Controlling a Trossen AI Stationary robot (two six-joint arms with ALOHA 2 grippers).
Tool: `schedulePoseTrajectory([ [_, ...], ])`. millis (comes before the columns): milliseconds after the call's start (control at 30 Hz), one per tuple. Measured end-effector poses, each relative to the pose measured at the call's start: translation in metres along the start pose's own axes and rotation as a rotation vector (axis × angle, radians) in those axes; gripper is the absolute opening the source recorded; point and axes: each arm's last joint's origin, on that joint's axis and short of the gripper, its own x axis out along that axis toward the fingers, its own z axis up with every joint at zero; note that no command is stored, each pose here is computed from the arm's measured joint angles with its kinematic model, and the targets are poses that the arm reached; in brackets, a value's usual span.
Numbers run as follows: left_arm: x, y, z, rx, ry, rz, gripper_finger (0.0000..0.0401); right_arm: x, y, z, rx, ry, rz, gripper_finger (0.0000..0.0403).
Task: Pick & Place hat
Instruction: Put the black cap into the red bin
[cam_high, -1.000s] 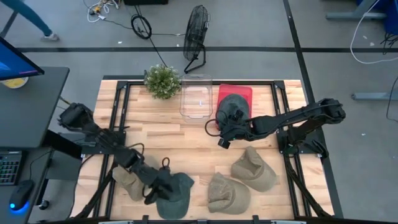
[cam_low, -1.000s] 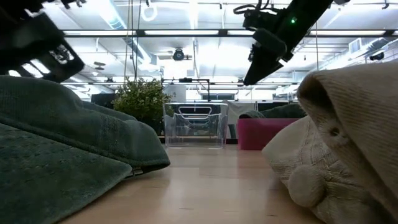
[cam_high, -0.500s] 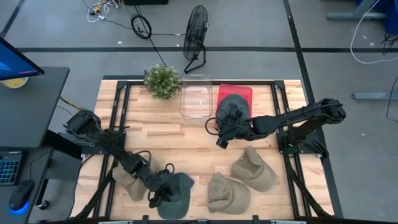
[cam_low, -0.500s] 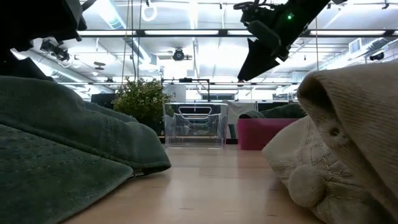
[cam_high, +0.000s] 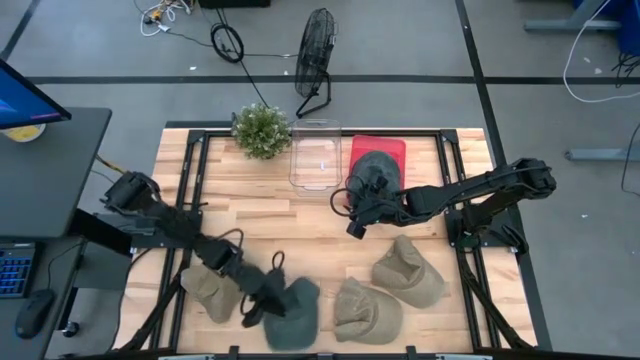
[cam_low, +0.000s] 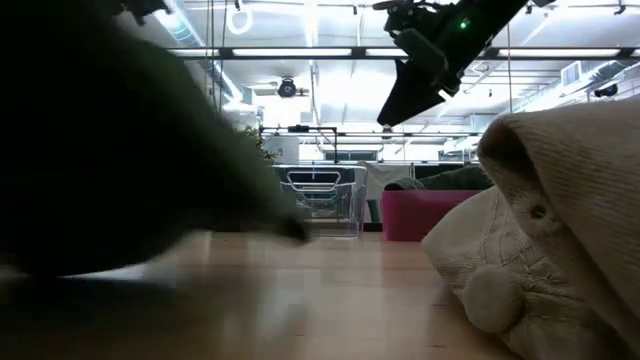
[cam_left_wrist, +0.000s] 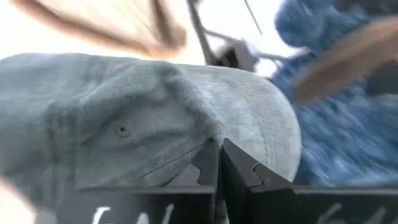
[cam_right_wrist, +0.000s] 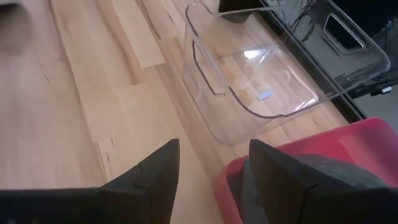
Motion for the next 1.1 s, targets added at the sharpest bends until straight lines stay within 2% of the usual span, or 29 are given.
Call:
schedulePoseTrajectory([
  [167,-0.014,0.029,0.028,-0.004,-0.160,0.174,0.0010,-0.001,0.003,0.004,-0.046,-0.043,0.017,0.0199],
  [367,-0.024,0.062,0.046,-0.104,-0.294,0.383,0.0008,-0.008,0.015,0.005,-0.146,-0.091,0.052,0.0199],
  [467,-0.029,0.073,0.052,-0.172,-0.384,0.502,0.0005,-0.013,0.023,0.006,-0.142,-0.122,0.082,0.0199],
  [667,-0.039,0.089,0.060,-0.198,-0.520,0.707,0.0011,-0.020,0.035,0.011,0.016,-0.205,0.148,0.0199],
  [733,-0.040,0.091,0.061,-0.178,-0.528,0.726,0.0011,-0.020,0.035,0.012,0.068,-0.211,0.150,0.0199],
  [900,-0.040,0.089,0.067,-0.142,-0.600,0.746,0.0006,-0.010,0.029,0.015,0.298,-0.197,0.134,0.0199],
  [1100,-0.041,0.088,0.067,-0.101,-0.616,0.800,0.0010,0.019,0.031,0.013,0.363,-0.185,0.119,0.0199],
])
